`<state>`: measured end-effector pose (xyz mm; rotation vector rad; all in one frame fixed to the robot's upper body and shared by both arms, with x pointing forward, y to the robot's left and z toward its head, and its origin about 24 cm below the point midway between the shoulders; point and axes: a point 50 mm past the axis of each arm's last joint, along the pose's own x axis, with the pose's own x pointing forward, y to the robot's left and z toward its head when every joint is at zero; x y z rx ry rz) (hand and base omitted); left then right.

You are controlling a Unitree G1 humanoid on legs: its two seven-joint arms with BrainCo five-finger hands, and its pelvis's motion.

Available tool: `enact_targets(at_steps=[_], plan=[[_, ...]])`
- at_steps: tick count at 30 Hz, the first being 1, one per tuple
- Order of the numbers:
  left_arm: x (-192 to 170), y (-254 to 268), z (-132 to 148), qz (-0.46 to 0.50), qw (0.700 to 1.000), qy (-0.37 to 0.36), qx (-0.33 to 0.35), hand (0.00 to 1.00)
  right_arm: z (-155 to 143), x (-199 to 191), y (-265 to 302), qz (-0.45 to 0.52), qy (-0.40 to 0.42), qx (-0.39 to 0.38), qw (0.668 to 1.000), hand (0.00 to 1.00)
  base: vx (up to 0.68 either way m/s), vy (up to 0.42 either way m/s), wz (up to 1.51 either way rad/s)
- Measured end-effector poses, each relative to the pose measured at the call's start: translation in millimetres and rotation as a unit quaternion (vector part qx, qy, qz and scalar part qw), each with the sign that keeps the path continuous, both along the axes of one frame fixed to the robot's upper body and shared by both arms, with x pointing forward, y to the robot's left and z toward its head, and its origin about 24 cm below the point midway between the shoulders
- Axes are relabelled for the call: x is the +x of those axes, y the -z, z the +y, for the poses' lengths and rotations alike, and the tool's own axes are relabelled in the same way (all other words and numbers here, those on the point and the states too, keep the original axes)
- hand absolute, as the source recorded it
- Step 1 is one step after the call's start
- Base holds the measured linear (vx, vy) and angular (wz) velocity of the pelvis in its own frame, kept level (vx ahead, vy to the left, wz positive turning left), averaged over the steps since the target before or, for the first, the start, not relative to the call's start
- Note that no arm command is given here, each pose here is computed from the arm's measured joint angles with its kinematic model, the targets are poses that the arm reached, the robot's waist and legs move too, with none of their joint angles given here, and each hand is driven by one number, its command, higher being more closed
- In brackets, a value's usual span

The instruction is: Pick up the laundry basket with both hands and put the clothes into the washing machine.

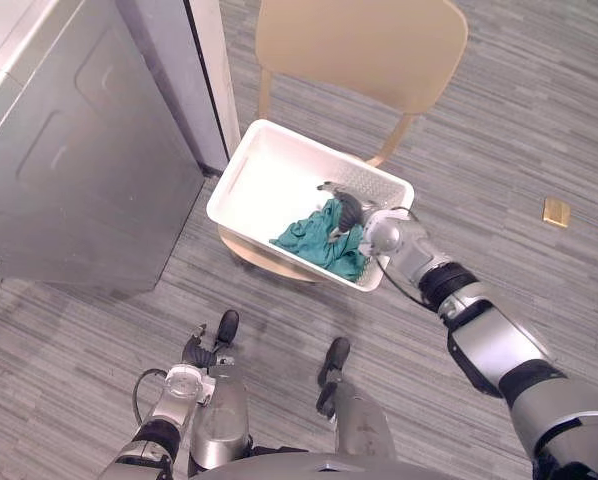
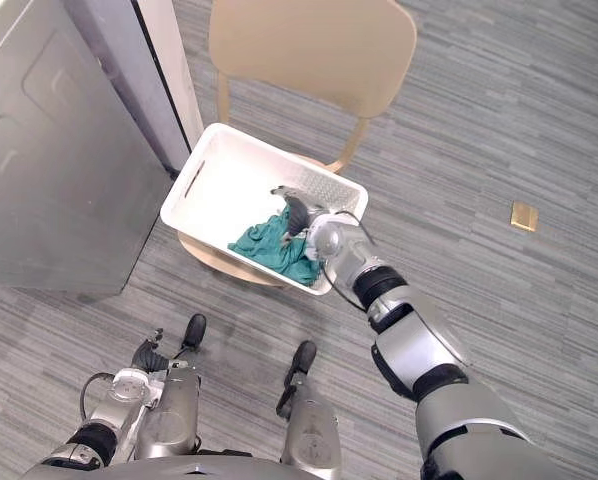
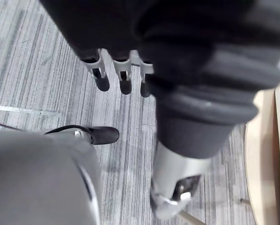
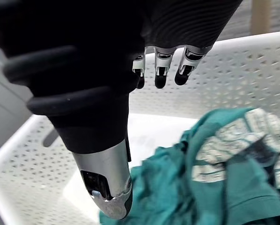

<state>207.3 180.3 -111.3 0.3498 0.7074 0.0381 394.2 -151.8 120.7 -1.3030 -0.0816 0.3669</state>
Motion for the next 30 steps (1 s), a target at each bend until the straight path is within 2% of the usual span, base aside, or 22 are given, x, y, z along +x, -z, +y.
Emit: enact_targets(at_steps=[2,6,13,30], plan=[[1,-1,3,-0.005,1.0,-0.004,0.006,0.0,-14,2,-10,-0.018,0.012,-0.038,0.999,0.0,-0.06,-0.01,0.02],[3,-3,6,-0.011,1.0,-0.006,0.012,0.0,-27,3,-14,-0.027,0.028,-0.056,0.998,0.0,-0.03,-0.013,-0.01],[8,-7,7,-0.02,1.0,-0.014,0.009,0.0,-36,4,-13,-0.036,0.057,-0.046,0.997,0.0,0.0,-0.006,-0.01],[27,-23,-28,-0.071,0.997,0.005,-0.036,0.0,-82,4,-7,-0.031,0.187,0.016,0.982,0.0,-0.03,-0.028,0.08]])
